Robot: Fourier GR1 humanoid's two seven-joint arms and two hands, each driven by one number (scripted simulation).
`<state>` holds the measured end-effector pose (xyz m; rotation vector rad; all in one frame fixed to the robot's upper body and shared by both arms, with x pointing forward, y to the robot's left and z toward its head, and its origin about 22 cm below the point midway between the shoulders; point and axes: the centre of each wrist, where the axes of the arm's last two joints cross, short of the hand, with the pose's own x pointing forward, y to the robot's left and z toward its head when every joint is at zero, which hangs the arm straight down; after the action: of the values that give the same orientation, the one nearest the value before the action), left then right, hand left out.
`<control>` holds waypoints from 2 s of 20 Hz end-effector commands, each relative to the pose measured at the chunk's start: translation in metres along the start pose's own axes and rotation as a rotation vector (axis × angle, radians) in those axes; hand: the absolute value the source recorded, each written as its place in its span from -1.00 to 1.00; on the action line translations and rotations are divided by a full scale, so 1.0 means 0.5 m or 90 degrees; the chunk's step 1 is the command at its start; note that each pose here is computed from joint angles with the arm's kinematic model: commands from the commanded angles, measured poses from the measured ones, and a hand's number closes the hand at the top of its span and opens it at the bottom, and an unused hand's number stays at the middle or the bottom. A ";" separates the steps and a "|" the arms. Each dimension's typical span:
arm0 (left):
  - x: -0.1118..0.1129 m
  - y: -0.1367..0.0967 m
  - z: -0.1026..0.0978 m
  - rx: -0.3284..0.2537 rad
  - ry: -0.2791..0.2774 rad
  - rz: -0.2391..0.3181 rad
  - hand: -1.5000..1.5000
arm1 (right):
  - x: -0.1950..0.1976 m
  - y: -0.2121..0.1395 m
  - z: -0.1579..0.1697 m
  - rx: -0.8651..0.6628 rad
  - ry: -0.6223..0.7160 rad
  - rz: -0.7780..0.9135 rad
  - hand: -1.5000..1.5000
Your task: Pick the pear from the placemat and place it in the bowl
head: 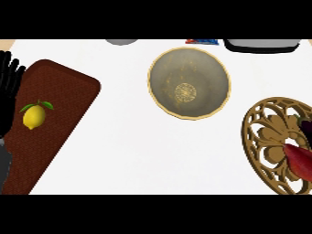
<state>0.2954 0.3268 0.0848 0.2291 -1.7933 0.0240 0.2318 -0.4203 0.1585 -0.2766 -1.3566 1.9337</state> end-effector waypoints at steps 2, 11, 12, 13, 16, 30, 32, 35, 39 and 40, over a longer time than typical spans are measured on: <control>-0.028 0.008 -0.007 -0.001 -0.002 0.002 0.00 | -0.030 0.008 -0.058 0.012 -0.034 -0.024 -1.00; 0.020 0.012 -0.030 -0.002 -0.001 -0.007 0.00 | -0.078 0.052 -0.088 0.010 -0.081 -0.032 -1.00; -0.016 -0.004 -0.014 0.007 0.002 -0.006 0.00 | -0.056 0.052 -0.084 0.016 -0.081 -0.030 -1.00; -0.025 -0.007 -0.001 -0.004 0.013 0.005 0.00 | -0.069 0.040 -0.082 0.029 -0.069 -0.022 -1.00; -0.015 0.005 -0.015 0.008 0.007 -0.012 0.00 | -0.047 0.084 -0.108 0.029 -0.069 -0.017 -1.00; 0.019 -0.023 -0.017 0.003 -0.002 0.008 0.00 | -0.076 0.120 -0.181 0.063 -0.006 -0.013 -1.00; -0.011 0.021 0.031 -0.005 0.010 0.006 0.00 | -0.069 0.124 -0.207 0.055 -0.002 -0.024 -1.00; -0.006 -0.009 -0.021 0.006 0.011 0.007 0.00 | -0.080 0.156 -0.228 0.068 -0.007 -0.012 -1.00; -0.022 0.002 0.009 0.001 0.007 0.000 0.00 | -0.099 0.146 -0.204 -0.008 -0.059 -0.009 1.00; -0.023 0.024 0.022 0.008 0.001 -0.001 0.00 | -0.100 0.122 -0.214 -0.012 -0.063 -0.007 1.00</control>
<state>0.2929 0.3305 0.0791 0.2342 -1.7868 0.0301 0.2906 -0.3903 0.0495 -0.2526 -1.3445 1.9710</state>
